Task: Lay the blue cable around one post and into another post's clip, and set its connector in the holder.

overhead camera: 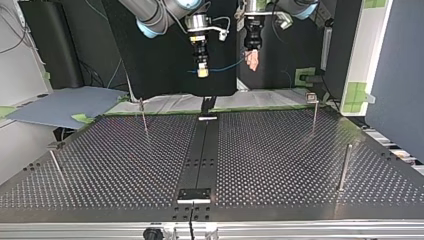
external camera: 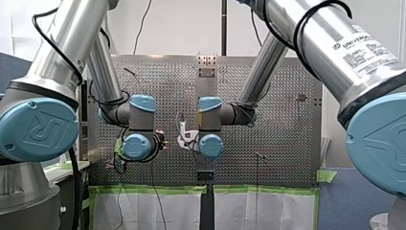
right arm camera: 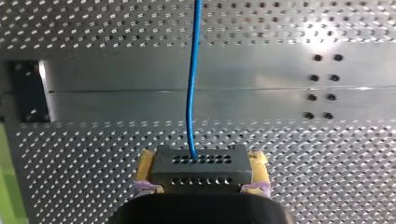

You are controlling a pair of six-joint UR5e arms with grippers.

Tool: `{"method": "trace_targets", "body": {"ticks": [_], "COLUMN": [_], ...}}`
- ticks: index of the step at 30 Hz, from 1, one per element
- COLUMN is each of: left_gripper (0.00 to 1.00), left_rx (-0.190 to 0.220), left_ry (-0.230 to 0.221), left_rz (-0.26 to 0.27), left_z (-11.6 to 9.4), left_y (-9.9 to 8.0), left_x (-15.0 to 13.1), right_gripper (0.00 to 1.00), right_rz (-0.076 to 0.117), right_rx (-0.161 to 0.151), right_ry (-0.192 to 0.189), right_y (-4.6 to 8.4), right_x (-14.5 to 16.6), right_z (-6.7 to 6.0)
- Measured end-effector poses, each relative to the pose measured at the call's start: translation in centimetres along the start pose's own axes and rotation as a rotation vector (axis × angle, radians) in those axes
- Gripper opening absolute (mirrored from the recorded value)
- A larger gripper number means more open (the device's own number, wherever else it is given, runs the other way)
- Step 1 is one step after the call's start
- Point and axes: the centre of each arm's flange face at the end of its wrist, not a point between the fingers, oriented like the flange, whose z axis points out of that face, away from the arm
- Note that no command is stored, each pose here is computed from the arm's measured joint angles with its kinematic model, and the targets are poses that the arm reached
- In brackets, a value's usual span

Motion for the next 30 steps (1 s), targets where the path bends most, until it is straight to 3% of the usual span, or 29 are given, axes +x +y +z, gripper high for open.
{"method": "trace_targets", "body": {"ticks": [7,12,22,30], "left_gripper": [1.00,1.00,1.00,1.00], "left_rx": [-0.055,-0.084,-0.103,-0.124], "left_ry": [-0.050,-0.082,-0.132,-0.190], "left_rz": [-0.035,-0.059,-0.123,-0.163], "left_z": [1.5,2.2,3.2,4.6], "left_y": [-0.6,-1.1,-1.6,-1.7], "left_x": [-3.2,-5.7,-10.4,-15.4], "right_gripper": [0.00,0.00,0.00,0.00], "right_rz": [0.015,0.015,0.011,0.017], "right_rx": [0.003,-0.004,-0.029,0.012], "right_ry": [0.003,0.004,0.007,0.046], "right_y": [0.0,0.5,2.3,2.7], "right_x": [3.6,6.0,11.1,16.9], "right_z": [-0.2,-0.3,-0.2,0.5]}}
